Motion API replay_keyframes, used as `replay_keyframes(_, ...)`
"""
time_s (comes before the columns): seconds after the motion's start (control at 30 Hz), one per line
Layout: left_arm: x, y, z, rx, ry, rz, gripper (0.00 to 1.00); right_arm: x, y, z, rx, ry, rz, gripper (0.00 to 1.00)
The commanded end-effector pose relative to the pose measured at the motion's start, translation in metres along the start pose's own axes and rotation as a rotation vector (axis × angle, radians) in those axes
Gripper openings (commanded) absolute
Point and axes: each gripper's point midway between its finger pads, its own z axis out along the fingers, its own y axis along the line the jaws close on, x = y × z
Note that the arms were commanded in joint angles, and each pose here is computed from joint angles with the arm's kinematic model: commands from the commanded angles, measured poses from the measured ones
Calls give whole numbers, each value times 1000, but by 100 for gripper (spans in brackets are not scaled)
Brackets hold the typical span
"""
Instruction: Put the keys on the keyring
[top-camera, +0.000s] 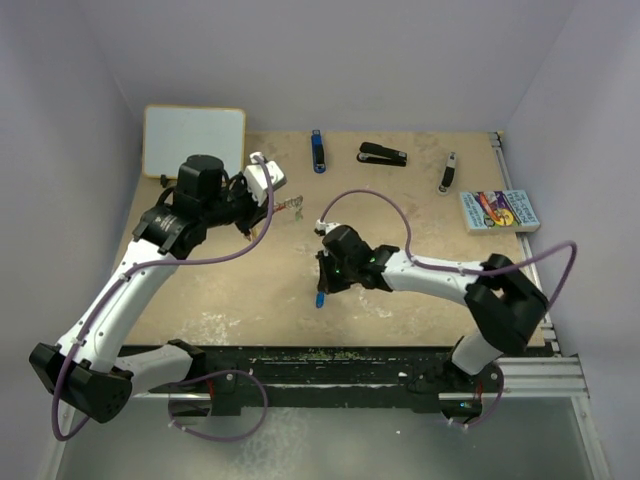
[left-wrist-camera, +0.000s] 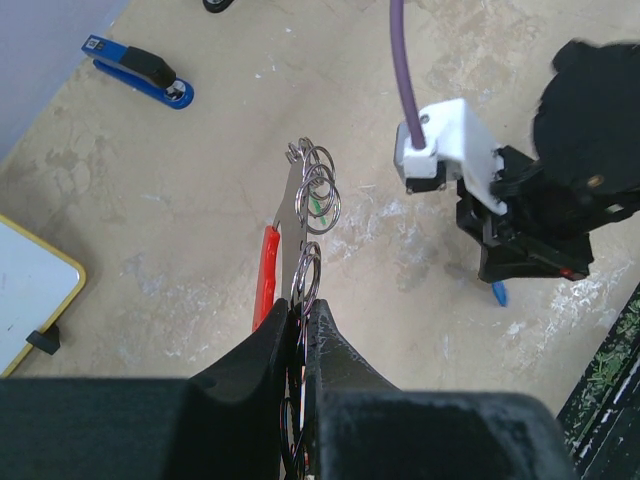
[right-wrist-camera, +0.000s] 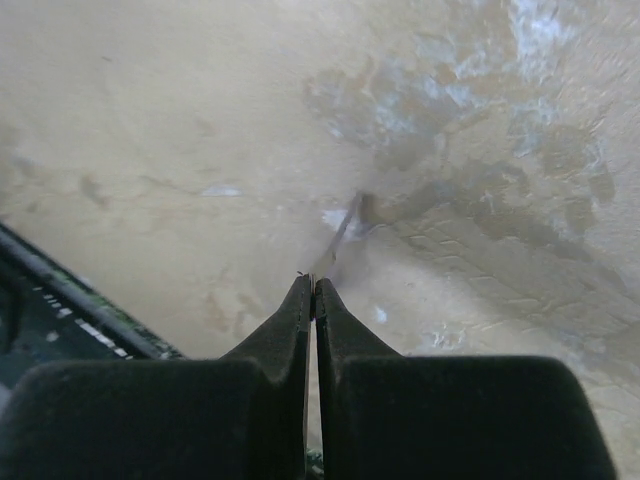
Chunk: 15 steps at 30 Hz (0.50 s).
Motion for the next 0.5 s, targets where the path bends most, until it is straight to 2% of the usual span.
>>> replay_keyframes(0.0, -18, 6, -8, -43, -72, 17, 4, 1, -5, 20, 10, 10, -23, 0)
replay_keyframes(0.17, -15, 6, -8, -44, -67, 18, 4, 2, -6, 28, 18, 26, -30, 0)
replay_keyframes(0.47, -14, 6, -3, -35, -63, 16, 4, -2, -6, 12, 24, 2, -37, 0)
